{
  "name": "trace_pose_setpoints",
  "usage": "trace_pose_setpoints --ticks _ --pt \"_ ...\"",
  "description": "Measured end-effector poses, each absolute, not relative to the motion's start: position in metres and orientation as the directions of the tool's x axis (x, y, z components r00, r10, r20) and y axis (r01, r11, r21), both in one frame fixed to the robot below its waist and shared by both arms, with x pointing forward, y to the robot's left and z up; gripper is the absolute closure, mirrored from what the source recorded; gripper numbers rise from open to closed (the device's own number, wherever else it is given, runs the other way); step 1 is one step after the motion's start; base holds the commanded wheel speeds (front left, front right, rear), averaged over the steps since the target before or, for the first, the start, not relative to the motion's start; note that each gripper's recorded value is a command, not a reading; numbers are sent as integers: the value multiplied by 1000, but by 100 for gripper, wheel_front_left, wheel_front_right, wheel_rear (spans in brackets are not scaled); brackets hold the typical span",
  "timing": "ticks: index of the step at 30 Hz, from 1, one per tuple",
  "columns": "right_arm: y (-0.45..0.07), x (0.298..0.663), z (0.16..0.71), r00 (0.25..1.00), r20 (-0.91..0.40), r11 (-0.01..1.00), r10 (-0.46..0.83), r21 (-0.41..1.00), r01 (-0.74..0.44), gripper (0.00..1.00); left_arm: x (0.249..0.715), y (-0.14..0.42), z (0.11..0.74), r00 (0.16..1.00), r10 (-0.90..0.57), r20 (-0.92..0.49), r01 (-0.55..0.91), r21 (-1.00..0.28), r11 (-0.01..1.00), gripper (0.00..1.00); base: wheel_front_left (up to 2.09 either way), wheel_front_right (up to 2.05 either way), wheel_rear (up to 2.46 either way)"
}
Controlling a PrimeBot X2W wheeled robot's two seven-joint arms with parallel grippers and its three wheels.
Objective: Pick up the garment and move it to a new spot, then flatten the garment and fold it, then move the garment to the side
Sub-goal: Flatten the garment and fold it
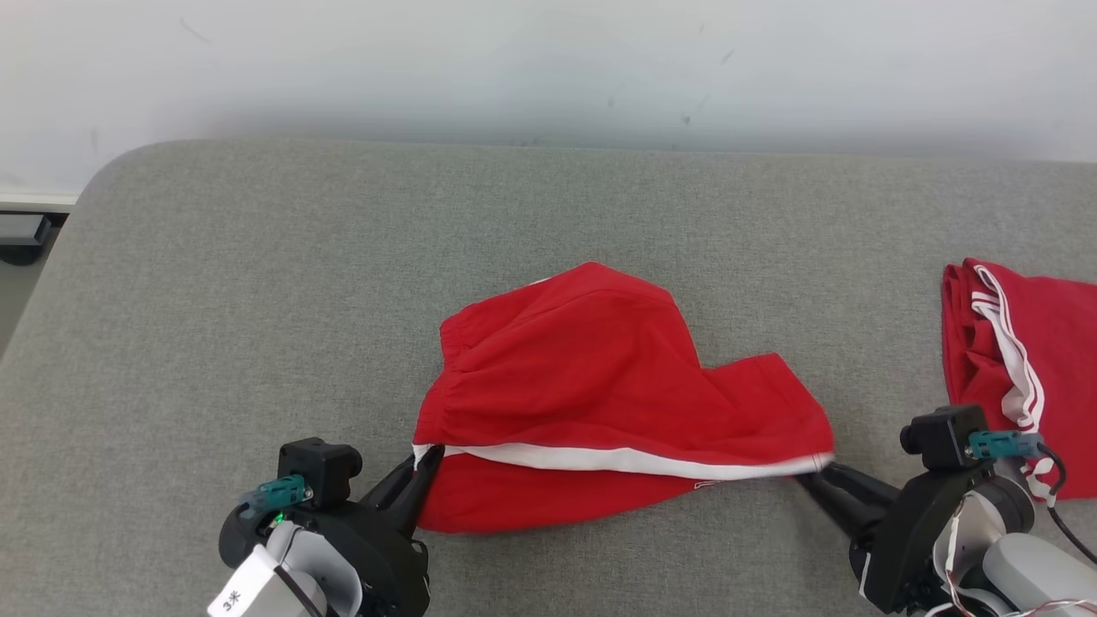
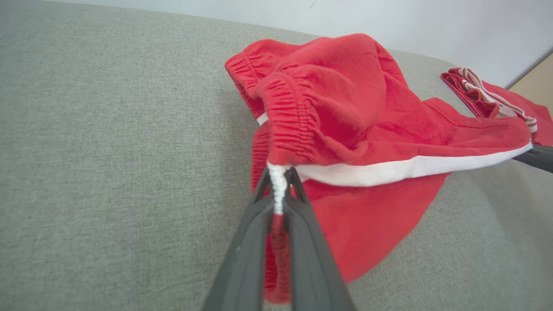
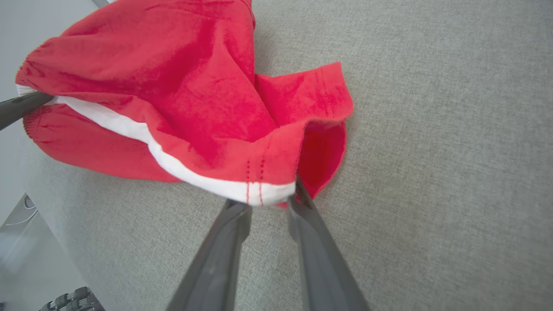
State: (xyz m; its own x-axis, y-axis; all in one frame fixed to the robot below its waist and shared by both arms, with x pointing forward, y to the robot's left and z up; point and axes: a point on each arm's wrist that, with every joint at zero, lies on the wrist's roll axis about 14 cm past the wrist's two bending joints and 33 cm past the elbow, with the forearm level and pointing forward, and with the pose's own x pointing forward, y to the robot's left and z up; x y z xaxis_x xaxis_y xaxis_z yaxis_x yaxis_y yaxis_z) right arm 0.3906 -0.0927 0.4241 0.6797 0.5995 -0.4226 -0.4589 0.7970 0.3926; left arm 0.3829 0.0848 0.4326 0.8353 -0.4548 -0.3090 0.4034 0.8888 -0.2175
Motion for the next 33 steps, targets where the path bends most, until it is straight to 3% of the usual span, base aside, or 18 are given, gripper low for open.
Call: trace_pose_setpoints --ticks 12,13,14,15,33 --pt "-108 406 433 729 -391 822 562 360 -441 100 385 93 430 842 -435 -318 385 -209 899 100 0 0 0" --pt "-110 407 434 734 -387 825 558 357 -439 100 386 92 430 842 -436 -318 387 -210 898 89 0 0 0" --pt "-110 408 436 737 -383 825 557 355 -439 100 385 91 430 840 -438 -319 388 -209 898 41 0 0 0" --pt "-110 408 437 739 -380 826 556 355 -439 100 385 90 429 838 -441 -321 393 -206 896 0 0 0 0" --pt "-91 408 439 720 -362 802 591 360 -477 100 381 101 417 794 -420 -439 439 -65 896 0 0 0 0"
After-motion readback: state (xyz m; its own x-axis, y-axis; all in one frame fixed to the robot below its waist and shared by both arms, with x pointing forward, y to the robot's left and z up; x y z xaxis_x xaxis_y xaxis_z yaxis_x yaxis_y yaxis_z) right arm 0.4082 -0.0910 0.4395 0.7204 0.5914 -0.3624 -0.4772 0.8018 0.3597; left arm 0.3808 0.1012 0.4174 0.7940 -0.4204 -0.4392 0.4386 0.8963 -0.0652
